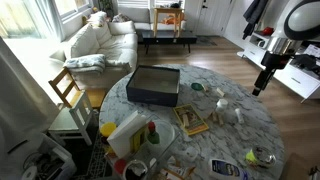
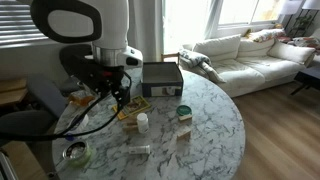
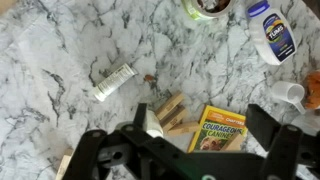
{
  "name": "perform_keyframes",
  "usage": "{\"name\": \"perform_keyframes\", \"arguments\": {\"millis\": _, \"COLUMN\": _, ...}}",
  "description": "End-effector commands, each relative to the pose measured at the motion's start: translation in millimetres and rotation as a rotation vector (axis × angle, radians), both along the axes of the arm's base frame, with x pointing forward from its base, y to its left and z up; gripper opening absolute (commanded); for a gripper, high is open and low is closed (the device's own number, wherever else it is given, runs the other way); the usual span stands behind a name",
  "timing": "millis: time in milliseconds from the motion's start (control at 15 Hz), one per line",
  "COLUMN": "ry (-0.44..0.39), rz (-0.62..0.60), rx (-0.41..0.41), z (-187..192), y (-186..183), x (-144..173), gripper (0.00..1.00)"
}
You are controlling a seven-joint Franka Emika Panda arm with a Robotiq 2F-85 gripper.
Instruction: Slide the bottle with a blue lid to the right, pick up the bottle with a blue lid and place it the right way up on the table, pick up the bottle with a blue lid and put it in the clear storage container
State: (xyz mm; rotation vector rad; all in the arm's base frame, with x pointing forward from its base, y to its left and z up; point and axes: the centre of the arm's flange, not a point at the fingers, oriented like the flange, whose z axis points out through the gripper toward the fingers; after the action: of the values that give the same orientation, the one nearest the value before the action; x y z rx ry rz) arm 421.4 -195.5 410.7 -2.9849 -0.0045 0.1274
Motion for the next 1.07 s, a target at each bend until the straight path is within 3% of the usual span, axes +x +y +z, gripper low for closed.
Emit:
{"name": "perform_keyframes", "arguments": {"millis": 0, "ry": 0.000, "rz": 0.000, "rx": 0.000, "z": 0.0, "y": 0.0, "x": 0.0, "gripper": 1.00}}
{"name": "perform_keyframes", "arguments": {"millis": 333, "ry": 0.000, "rz": 0.000, "rx": 0.000, "z": 0.0, "y": 0.0, "x": 0.0, "gripper": 1.00}}
{"name": "perform_keyframes", "arguments": {"millis": 467, "ry": -0.030, "rz": -0.020, "rx": 0.020, "z": -11.6, "y": 23.6, "x": 10.5, "gripper": 1.00}}
{"name": "perform_keyframes", "arguments": {"millis": 600, "ry": -0.087, "rz": -0.114, "rx": 0.003, "z": -13.3, "y": 47.0, "x": 26.1, "gripper": 1.00}}
{"name": "perform_keyframes", "arguments": {"millis": 800, "ry": -0.020, "rz": -0.281, "rx": -0.032, "z": -27.4, "y": 72.2, "x": 33.0, "gripper": 1.00}}
{"name": "perform_keyframes", "arguments": {"millis": 1000, "ry": 0.094, "rz": -0.405, "rx": -0.057, "z": -54.6, "y": 84.9, "x": 18.6, "gripper": 1.00}}
